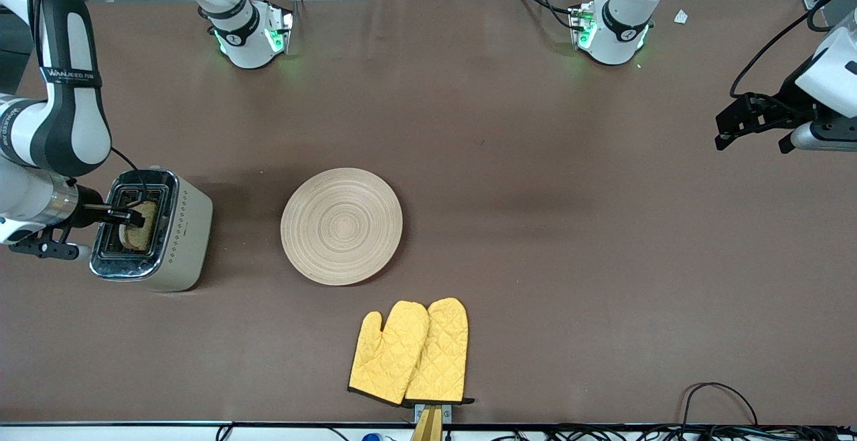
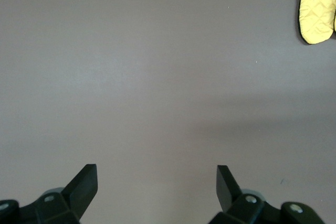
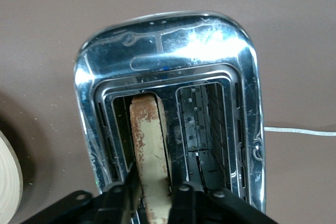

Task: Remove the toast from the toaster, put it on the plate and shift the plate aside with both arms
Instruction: 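Reach the right gripper down to the toast in the toaster slot, then grasp the toast with the right gripper and lift it out, then carry the toast over the wooden plate and lower it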

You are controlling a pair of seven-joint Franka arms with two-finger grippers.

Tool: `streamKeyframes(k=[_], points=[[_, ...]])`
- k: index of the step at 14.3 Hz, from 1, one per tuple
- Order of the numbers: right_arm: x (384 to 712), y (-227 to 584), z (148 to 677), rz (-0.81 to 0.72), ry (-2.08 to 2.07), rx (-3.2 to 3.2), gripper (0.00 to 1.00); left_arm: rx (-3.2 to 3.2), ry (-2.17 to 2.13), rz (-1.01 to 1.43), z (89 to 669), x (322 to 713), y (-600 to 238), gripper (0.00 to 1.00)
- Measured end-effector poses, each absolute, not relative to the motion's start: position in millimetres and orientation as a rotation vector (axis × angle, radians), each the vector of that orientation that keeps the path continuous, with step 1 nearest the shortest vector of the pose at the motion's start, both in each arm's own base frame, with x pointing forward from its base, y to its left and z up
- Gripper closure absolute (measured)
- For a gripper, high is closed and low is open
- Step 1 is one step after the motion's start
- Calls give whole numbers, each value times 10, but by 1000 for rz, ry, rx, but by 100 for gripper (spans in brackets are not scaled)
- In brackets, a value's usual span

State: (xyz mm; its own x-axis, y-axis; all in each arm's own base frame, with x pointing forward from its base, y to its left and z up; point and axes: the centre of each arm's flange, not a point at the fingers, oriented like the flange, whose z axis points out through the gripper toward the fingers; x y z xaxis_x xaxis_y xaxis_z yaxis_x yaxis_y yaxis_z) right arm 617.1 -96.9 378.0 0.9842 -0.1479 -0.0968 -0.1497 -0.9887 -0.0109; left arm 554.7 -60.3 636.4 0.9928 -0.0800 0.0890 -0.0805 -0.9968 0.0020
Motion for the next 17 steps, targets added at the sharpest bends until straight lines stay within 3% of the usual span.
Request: streamKeyframes(k=[2,7,12,17], points=[[6244,-833,3981,156,198,-3109,90,3131,-126,138,6362,5547,-603,0],[6419,57,4492,113,190,-3008,90,3132,-126,123,6351,5540,-601,0],[6342,1087,4093,79,126,-2904,90,3132,-125,116,6341,5540,-599,0],[5888,2466,3718,78,-18,-2871,90,3133,-122,108,6323,5548,-588,0]])
